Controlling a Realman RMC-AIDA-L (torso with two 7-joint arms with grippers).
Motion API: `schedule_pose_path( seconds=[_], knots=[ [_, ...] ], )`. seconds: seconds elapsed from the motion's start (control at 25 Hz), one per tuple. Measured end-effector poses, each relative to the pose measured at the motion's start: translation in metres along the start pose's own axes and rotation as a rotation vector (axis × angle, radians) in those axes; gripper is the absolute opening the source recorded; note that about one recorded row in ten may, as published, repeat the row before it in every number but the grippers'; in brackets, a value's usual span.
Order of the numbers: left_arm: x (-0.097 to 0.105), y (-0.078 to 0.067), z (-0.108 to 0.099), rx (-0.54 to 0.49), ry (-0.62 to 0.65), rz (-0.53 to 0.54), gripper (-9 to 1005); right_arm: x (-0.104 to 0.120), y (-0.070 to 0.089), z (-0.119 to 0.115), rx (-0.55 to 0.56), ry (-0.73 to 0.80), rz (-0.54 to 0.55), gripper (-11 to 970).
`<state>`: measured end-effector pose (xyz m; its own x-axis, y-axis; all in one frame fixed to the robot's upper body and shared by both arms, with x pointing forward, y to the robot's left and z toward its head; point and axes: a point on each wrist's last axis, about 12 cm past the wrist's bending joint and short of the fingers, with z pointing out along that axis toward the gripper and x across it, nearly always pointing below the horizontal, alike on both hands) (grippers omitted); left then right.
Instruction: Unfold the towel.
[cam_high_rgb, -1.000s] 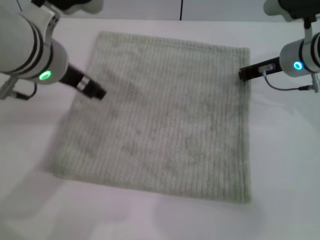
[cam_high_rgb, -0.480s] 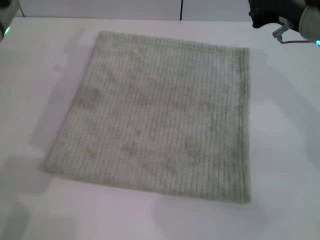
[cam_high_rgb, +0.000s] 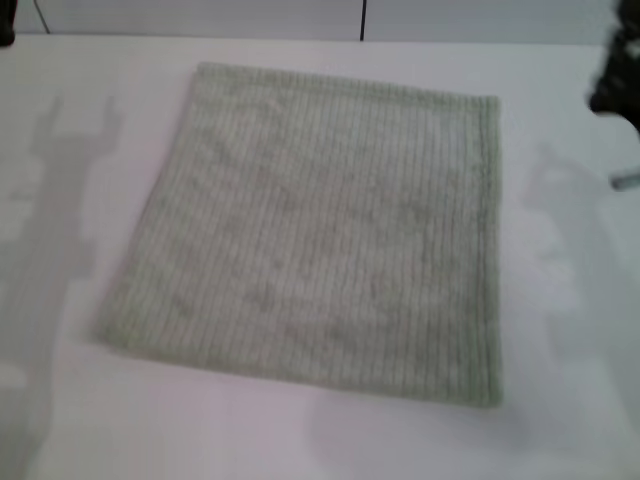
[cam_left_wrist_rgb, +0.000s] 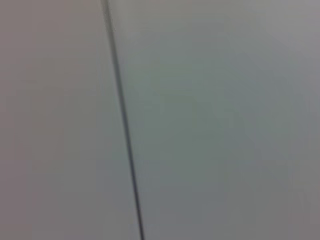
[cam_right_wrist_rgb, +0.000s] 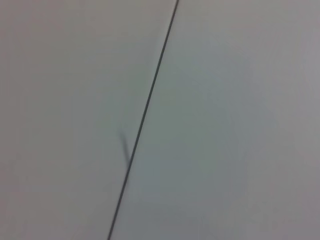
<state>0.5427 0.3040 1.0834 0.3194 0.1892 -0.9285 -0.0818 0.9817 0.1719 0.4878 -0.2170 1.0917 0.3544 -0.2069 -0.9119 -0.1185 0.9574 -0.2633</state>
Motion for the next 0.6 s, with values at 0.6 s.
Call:
schedule_pose_path(
  seconds=[0.6],
  knots=[
    [0.03, 0.029, -0.024, -0.091, 0.129, -0.013, 698, 0.053, -0.059, -0.103, 0.337, 0.111, 0.104, -1]
  ],
)
